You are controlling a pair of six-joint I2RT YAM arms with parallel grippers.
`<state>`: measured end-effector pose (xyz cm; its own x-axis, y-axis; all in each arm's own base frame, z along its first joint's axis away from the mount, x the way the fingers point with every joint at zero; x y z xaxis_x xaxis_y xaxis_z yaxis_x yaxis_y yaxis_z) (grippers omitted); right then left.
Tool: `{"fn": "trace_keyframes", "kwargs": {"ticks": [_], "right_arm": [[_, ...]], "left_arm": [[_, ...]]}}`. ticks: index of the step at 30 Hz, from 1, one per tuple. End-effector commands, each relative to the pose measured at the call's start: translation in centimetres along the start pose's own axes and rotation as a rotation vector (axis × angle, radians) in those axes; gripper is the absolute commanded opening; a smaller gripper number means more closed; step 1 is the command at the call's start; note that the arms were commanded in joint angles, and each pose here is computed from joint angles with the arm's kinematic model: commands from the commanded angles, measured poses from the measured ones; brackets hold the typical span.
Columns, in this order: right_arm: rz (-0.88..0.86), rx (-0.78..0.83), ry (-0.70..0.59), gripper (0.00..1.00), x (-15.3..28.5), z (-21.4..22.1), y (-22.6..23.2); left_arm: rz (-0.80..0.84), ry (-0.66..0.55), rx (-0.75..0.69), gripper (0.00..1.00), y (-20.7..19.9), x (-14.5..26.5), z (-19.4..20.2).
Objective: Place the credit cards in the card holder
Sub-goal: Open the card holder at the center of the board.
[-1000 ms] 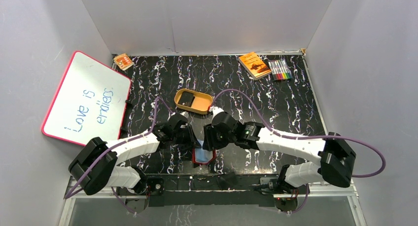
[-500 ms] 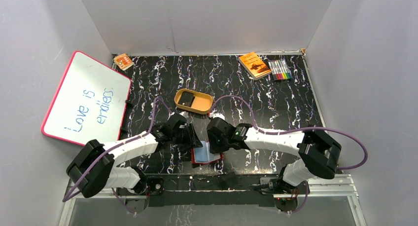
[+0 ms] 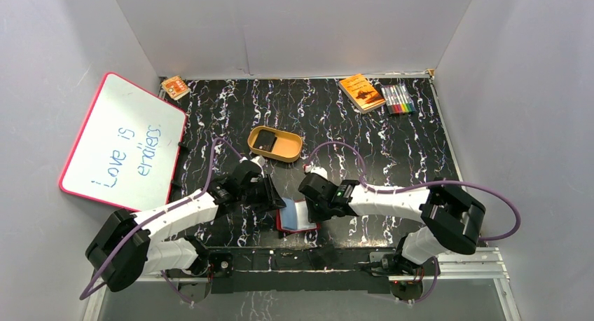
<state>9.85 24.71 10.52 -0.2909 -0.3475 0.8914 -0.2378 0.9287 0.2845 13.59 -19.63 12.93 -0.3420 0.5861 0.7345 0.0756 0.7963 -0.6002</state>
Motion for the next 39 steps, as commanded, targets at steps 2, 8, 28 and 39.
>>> {"fn": "trace_keyframes", "kwargs": {"ticks": [2, 8, 28, 39], "right_arm": [[0.008, -0.034, -0.029, 0.25, 0.2, 0.0, -0.5], [0.009, -0.045, -0.031, 0.24, 0.3, 0.2, -0.8], [-0.016, -0.108, -0.023, 0.24, -0.5, 0.8, -2.6], [-0.045, -0.146, -0.036, 0.38, 0.0, 0.8, -3.0]], "left_arm": [[0.037, -0.005, -0.019, 0.22, -0.4, 0.8, 0.0], [0.041, 0.001, -0.022, 0.12, -0.4, 0.7, 0.1], [0.131, 0.018, -0.032, 0.14, -1.9, 1.5, -0.3], [0.110, 0.011, -0.018, 0.00, -2.0, 1.7, -0.5]]}}
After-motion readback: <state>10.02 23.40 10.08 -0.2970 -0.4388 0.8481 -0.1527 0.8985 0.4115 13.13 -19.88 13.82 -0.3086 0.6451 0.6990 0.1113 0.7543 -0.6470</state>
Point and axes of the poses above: each gripper's point midway between its finger pads, its own x axis back along the fingers, its own y axis along the line the jaws close on, z = x × y, the point moved 9 cm from there along x, back along the fingers, and after that the axes turned 6 degrees about -x, right-handed, at the moved point
